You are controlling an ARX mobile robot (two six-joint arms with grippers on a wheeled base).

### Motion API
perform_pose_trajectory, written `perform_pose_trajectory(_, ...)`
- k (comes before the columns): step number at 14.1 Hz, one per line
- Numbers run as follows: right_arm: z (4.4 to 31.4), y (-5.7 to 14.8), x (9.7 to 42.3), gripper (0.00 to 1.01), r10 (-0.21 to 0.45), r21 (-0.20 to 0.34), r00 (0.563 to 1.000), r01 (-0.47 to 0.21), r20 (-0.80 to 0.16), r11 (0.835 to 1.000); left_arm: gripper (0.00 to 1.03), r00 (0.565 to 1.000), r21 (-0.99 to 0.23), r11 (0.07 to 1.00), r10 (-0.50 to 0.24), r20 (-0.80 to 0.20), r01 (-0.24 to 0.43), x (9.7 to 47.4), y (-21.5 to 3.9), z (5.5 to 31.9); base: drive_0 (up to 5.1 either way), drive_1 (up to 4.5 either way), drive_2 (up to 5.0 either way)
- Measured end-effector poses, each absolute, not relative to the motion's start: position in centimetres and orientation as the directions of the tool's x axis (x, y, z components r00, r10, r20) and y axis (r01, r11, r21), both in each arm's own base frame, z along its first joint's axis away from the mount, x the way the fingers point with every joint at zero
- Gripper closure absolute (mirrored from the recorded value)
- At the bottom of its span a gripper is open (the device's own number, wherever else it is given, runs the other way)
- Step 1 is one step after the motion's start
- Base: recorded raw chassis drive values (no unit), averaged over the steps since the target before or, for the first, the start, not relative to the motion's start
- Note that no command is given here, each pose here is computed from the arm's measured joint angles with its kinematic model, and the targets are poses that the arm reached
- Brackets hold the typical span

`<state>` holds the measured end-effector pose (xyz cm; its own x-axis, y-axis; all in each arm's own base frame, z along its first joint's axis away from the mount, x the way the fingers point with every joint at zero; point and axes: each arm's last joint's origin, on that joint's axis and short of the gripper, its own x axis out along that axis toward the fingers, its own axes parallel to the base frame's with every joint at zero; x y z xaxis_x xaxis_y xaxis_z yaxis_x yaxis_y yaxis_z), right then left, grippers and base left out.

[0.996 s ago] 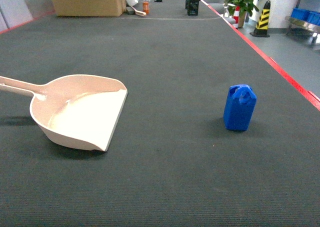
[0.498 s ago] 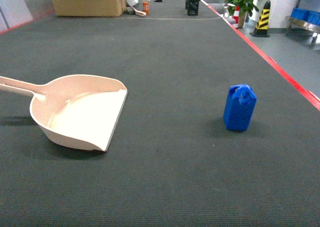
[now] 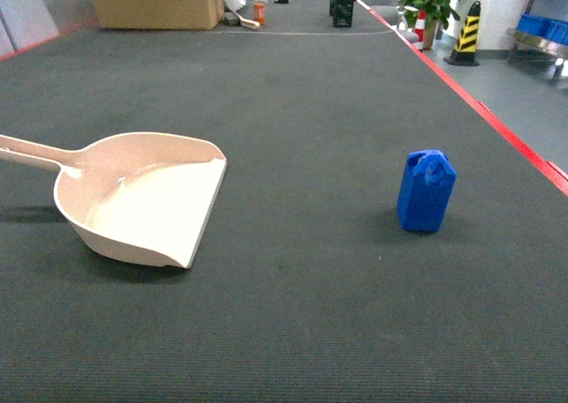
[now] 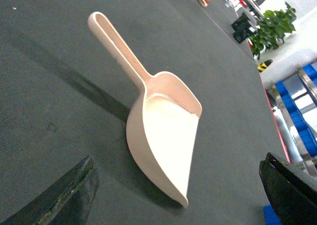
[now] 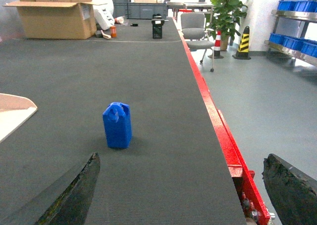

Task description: Place part in tray to right shelf

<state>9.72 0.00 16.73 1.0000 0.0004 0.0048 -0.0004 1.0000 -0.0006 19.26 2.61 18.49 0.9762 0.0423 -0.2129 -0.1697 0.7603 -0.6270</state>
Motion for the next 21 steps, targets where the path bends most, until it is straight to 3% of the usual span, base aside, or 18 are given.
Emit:
perform_pose_trajectory(2, 16.7, 0.0, 9.7, 0.03, 0.000, -0.001, 1.000, 0.000, 0.005, 1.000, 0.05, 0.970, -0.659, 0.725, 0.052, -0.239, -0.201, 21.9, 3.3, 17.9, 0.0, 0.00, 0.0)
perform_pose_trajectory(6, 16.7, 0.0, 9.7, 0.03, 0.000, -0.001, 1.000, 0.000, 0.005, 1.000, 0.05, 0.920, -0.666, 0.666, 0.081, -0.382, -0.335, 27.8, 5.4, 14.8, 0.0, 0.00, 0.0)
perform_pose_trajectory(11, 16.7, 0.0, 9.7, 0.03, 0.000, -0.001, 1.000, 0.000, 0.005, 1.000, 0.05, 0.909, -0.662, 0.659, 0.084, -0.408, -0.358, 28.1, 5.6, 14.2, 0.0, 0.00, 0.0)
perform_pose_trajectory(14, 16.7, 0.0, 9.7, 0.03, 0.000, -0.001, 1.000, 0.000, 0.004, 1.000, 0.05, 0.913, -0.664, 0.661, 0.082, -0.399, -0.350, 28.1, 5.6, 14.3, 0.0, 0.00, 0.0)
perform_pose_trajectory(15, 16.7, 0.0, 9.7, 0.03, 0.000, -0.001, 1.000, 0.000, 0.005, 1.000, 0.05, 0.954, -0.722, 0.652, 0.007, -0.301, -0.232, 28.2, 5.7, 14.5, 0.0, 0.00, 0.0)
perform_pose_trajectory(16, 16.7, 0.0, 9.7, 0.03, 0.000, -0.001, 1.000, 0.000, 0.005, 1.000, 0.05, 0.967, -0.746, 0.642, -0.029, -0.253, -0.176, 28.6, 5.7, 14.5, 0.0, 0.00, 0.0)
perform_pose_trajectory(21, 16.7, 0.0, 9.7, 0.03, 0.000, -0.001, 1.000, 0.000, 0.005, 1.000, 0.05, 0.966, -0.790, 0.590, -0.066, -0.252, -0.165, 35.7, 6.7, 13.0, 0.0, 0.00, 0.0)
